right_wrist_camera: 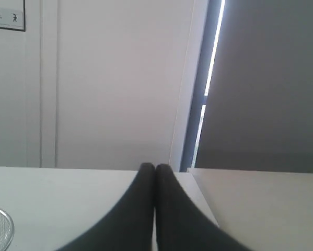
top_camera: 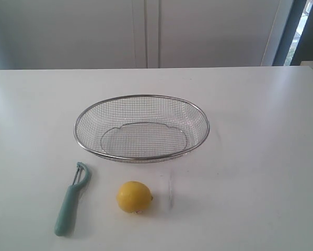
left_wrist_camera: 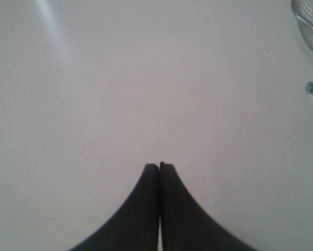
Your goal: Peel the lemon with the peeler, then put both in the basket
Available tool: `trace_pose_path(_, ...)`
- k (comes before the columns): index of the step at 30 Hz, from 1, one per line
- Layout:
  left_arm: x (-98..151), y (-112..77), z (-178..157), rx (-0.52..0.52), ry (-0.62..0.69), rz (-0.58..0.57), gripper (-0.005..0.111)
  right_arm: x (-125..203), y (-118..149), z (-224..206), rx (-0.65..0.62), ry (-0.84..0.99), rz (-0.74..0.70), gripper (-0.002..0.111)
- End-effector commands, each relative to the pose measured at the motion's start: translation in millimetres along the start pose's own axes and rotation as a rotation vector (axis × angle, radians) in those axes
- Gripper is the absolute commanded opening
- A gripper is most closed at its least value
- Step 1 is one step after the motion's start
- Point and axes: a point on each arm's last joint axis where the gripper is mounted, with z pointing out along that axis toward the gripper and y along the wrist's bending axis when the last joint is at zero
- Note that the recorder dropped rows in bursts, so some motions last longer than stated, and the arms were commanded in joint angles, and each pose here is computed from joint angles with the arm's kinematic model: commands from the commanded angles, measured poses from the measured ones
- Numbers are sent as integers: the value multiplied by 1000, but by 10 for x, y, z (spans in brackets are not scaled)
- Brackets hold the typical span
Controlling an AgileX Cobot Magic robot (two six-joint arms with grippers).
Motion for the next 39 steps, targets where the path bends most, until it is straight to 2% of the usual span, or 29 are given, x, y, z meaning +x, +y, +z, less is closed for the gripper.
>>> trace_pose_path(1, 9, -1, 3, -1, -5, -3, 0, -54, -8, 75, 2, 86, 38, 0)
trace_pose_path(3, 9, -1, 3, -1, -5, -3, 0, -85, -11, 129, 3, 143, 78, 0)
trace_pose_path(9, 9, -1, 3, -1, -5, -3, 0, -179, -17, 290, 0, 258, 81, 0)
trace_pose_path(39, 9, -1, 3, -1, -5, -3, 0, -254, -22, 334, 0, 261, 81, 0)
